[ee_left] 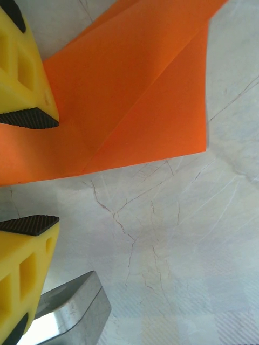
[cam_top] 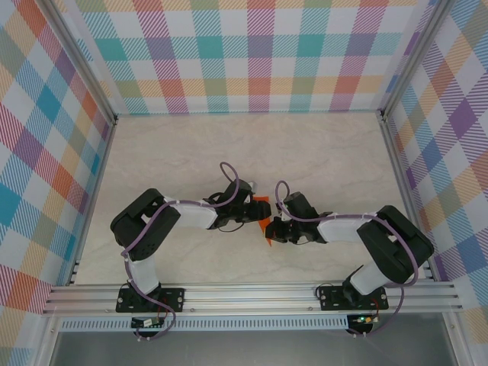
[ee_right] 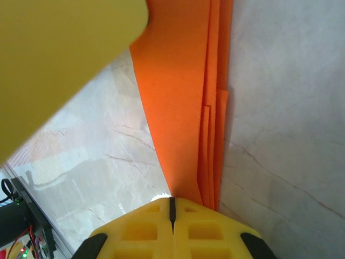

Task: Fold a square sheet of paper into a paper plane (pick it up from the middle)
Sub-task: Fold the wing for the fifth time at the center of the table.

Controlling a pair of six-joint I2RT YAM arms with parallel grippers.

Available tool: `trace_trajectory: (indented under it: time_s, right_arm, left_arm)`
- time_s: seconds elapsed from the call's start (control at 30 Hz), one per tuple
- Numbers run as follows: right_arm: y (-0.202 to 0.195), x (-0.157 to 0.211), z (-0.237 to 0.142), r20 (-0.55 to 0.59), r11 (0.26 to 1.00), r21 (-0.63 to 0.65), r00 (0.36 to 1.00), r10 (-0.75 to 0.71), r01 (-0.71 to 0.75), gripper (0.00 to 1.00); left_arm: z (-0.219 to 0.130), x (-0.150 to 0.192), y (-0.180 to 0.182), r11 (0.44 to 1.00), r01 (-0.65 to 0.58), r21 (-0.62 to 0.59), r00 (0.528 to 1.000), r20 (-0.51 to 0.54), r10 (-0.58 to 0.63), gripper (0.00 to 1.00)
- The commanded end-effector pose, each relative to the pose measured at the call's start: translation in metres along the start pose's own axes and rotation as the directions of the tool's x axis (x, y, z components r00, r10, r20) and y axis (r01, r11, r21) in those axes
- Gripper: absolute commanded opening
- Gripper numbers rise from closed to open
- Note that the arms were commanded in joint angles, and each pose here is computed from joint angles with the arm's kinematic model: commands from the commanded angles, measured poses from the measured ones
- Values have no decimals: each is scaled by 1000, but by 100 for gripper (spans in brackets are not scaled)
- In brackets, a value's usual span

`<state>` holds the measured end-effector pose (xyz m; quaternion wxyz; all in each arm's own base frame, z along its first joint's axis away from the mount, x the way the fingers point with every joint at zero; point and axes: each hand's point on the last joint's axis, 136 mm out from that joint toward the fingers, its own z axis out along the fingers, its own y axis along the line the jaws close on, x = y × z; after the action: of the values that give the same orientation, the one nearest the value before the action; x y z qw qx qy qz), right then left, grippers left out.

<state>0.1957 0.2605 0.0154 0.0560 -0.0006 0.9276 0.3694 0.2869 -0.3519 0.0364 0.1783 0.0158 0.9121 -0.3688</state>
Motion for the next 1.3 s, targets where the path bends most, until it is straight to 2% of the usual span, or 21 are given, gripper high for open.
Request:
trace_trajectory:
  time_s: [0.0,0.53,0.87,1.0,1.1,1.27]
  right_arm:
    - [-35,45,-4,-142,994,108,989,47,-32,1]
    - [-38,64,-13,-189,997,80,982,17,-2,4]
    - [31,32,-37,-101,990,-92,988,-116,107,10]
    - [39,32,-32,-126,987,-120,984,-124,109,11]
    - [32,37,-21,-166,991,-76,979,-119,107,11]
    - [-15,45,-11,-184,992,109,982,-43,64,9]
  left_arm:
    - [10,26,20,997,23,-69,995,-91,-29,49]
    - [16,28,20,997,27,-66,993,-114,-35,48]
    - [19,34,22,998,30,-64,990,-138,-39,47]
    - [19,33,21,998,28,-60,990,-140,-36,47]
    - [19,32,21,998,28,-61,990,-137,-36,47]
    - [19,33,22,997,26,-66,990,-140,-35,47]
